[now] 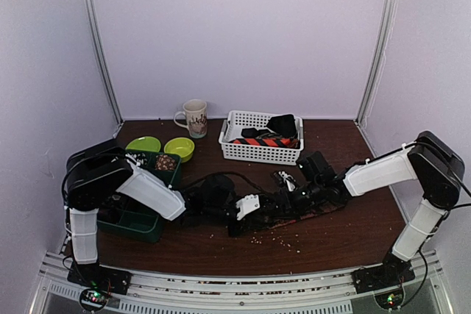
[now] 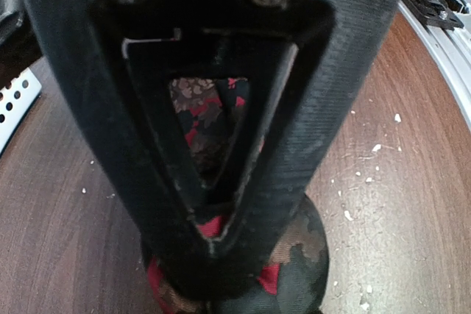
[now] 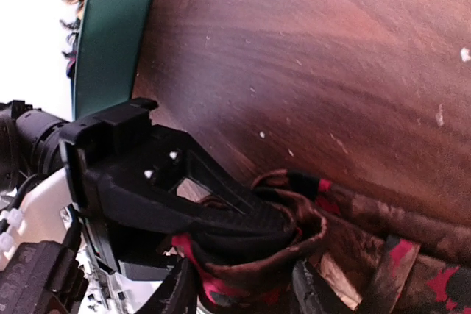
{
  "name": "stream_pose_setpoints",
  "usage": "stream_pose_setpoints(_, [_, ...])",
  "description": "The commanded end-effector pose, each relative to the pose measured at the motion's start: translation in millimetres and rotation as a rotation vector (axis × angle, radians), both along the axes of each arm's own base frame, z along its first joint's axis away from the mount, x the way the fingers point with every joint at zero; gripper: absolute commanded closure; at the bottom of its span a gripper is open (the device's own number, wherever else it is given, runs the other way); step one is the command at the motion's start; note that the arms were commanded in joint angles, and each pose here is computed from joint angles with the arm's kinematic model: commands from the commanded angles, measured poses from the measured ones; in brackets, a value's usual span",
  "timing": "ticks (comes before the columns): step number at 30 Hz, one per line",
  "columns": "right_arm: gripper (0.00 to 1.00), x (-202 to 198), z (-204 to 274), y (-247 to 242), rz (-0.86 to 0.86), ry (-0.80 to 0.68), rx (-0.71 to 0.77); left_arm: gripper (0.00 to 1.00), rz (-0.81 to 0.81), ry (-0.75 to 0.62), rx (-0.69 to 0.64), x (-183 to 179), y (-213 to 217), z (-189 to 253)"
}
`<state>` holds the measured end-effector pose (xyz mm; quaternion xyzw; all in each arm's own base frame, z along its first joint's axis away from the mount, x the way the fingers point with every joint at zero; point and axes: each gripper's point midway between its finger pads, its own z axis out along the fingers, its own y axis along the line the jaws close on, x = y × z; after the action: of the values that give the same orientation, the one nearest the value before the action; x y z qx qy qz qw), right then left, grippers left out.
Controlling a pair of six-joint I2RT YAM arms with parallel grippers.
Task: Roll the ties
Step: Roll the tie at the center of the board.
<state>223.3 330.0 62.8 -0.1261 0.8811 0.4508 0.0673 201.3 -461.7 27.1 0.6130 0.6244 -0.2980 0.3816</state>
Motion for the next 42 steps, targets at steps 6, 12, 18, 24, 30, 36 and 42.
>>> stream_pose_setpoints(6, [0.93,-0.7,-3.7,-2.9,0.007,-0.022,-0.022,0.80,-0.033,0.149,0.218,-27.5,37.3,-67.1])
stream_pose_setpoints(12, [1.00,-5.8,-27.5,-15.1,0.000,0.025,-0.075,0.51,-0.007,0.137,0.177,-17.9,34.1,-55.8])
stream_pose_setpoints(18, [1.00,-9.0,-49.6,-38.7,-0.041,0.070,-0.115,0.25,0.046,0.048,-0.014,5.1,20.4,10.3])
stream_pose_setpoints(24, [1.00,-6.7,-63.4,-54.5,-0.052,0.073,-0.156,0.04,0.191,-0.067,-0.222,20.7,36.1,72.4])
stream_pose_setpoints(30, [1.00,-1.7,-71.6,-60.2,-0.056,0.072,-0.188,0.02,0.407,-0.015,-0.468,41.8,67.8,112.4])
stream_pose_setpoints(36, [1.00,-5.3,-84.0,-65.7,-0.062,0.088,-0.215,0.02,0.179,0.085,-0.290,8.4,28.5,59.3])
stream_pose_setpoints(42, [1.00,-6.5,-89.7,-66.4,-0.077,0.100,-0.211,0.05,0.220,0.141,-0.349,11.5,-8.2,36.6])
